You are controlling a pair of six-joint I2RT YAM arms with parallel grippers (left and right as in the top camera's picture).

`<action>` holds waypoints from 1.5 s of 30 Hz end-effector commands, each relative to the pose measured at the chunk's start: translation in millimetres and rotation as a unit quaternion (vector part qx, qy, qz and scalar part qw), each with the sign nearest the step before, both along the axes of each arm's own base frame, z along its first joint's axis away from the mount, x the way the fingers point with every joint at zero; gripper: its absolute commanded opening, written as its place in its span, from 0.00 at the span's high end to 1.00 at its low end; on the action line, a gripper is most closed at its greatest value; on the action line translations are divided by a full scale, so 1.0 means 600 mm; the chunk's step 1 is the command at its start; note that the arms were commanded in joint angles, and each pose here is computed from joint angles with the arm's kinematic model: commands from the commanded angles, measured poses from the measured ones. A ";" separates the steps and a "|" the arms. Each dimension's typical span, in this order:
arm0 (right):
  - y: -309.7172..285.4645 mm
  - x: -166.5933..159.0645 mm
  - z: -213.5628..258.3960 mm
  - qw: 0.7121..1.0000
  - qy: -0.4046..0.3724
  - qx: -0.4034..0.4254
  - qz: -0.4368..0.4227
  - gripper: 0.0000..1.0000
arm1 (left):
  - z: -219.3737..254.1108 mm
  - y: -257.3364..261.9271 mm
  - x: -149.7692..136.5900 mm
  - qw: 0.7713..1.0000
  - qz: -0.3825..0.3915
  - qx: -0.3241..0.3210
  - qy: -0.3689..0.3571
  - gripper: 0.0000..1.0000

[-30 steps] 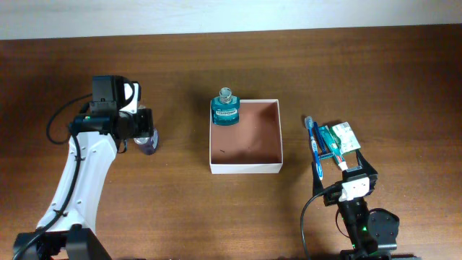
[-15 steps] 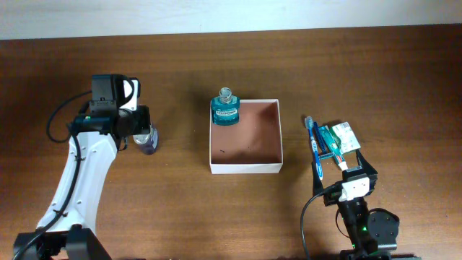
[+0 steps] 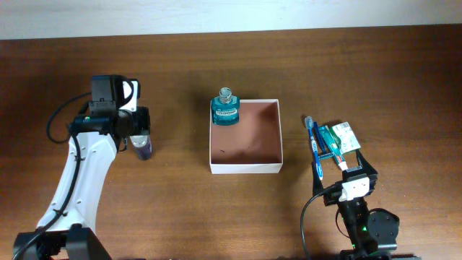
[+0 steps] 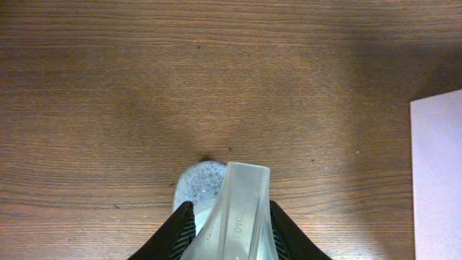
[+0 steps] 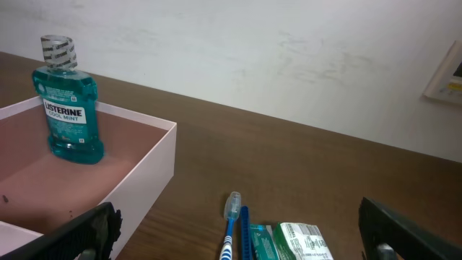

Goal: Pack container
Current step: 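Lift the soap bottle with the left gripper and carry it into the box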

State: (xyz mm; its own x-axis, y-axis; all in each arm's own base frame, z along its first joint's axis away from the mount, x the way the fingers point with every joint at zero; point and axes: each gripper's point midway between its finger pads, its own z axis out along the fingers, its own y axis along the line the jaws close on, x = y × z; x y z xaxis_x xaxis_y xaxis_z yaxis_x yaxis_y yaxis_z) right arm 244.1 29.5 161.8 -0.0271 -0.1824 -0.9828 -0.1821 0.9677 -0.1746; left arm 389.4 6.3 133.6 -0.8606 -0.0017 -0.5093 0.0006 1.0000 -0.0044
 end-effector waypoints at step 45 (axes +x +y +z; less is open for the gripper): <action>-0.005 0.000 -0.003 1.000 0.001 0.002 -0.007 0.02 | 0.249 -0.321 -0.038 0.947 -0.177 -0.092 -0.252 0.71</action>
State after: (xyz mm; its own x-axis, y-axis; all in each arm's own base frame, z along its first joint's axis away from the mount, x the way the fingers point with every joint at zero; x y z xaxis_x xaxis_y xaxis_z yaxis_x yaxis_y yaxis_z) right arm 244.1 29.5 161.8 -0.0270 -0.1832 -0.9827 -0.1821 0.9675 -0.1753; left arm 358.9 -184.6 276.8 -0.5001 0.1316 -0.8559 0.4334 0.8937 -0.1159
